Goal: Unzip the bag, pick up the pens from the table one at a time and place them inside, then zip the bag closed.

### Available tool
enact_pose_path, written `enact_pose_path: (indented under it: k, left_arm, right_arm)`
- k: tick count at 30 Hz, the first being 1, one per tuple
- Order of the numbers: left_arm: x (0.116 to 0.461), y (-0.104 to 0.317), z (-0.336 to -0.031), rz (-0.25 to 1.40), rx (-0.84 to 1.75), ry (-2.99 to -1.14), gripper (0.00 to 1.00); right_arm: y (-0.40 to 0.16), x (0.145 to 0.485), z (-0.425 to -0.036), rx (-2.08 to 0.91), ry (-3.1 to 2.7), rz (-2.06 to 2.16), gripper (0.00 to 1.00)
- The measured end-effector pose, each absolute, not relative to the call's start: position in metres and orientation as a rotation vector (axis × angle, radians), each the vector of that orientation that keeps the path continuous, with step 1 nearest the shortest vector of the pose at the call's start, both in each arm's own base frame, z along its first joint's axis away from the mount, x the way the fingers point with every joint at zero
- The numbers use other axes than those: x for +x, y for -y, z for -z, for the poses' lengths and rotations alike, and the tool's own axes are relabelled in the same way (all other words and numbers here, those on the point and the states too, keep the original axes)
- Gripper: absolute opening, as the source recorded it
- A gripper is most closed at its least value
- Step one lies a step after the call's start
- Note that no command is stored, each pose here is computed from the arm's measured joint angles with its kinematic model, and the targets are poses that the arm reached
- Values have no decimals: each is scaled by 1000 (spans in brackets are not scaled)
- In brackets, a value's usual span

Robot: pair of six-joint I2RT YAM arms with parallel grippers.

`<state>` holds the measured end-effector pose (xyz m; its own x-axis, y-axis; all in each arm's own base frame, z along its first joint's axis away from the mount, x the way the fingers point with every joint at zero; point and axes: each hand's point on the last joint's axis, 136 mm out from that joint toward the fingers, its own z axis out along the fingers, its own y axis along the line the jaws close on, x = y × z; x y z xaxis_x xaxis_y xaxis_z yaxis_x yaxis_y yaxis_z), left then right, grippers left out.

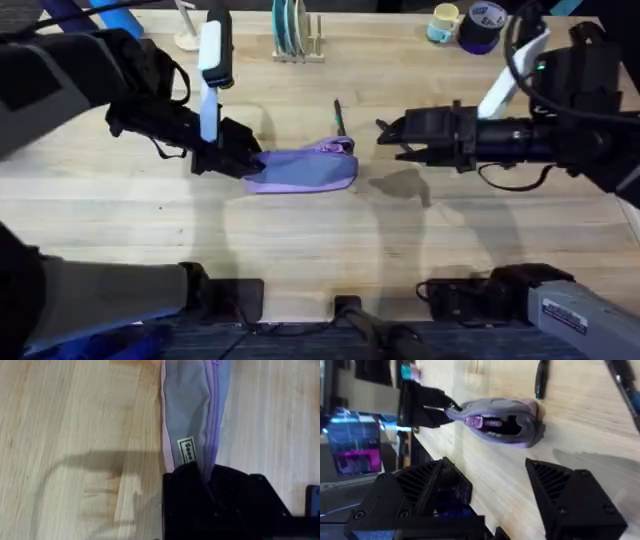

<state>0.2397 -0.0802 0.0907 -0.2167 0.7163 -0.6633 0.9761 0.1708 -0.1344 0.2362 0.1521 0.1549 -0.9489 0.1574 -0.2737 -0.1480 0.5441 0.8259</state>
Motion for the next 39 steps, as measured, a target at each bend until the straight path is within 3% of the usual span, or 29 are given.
enact_pose_path:
  k: [39]
  left_arm:
    - [240, 80, -91, 764, 1595, -2001, 43]
  right_arm:
    - [-211, 254, -133, -82, -2515, -1345, 996]
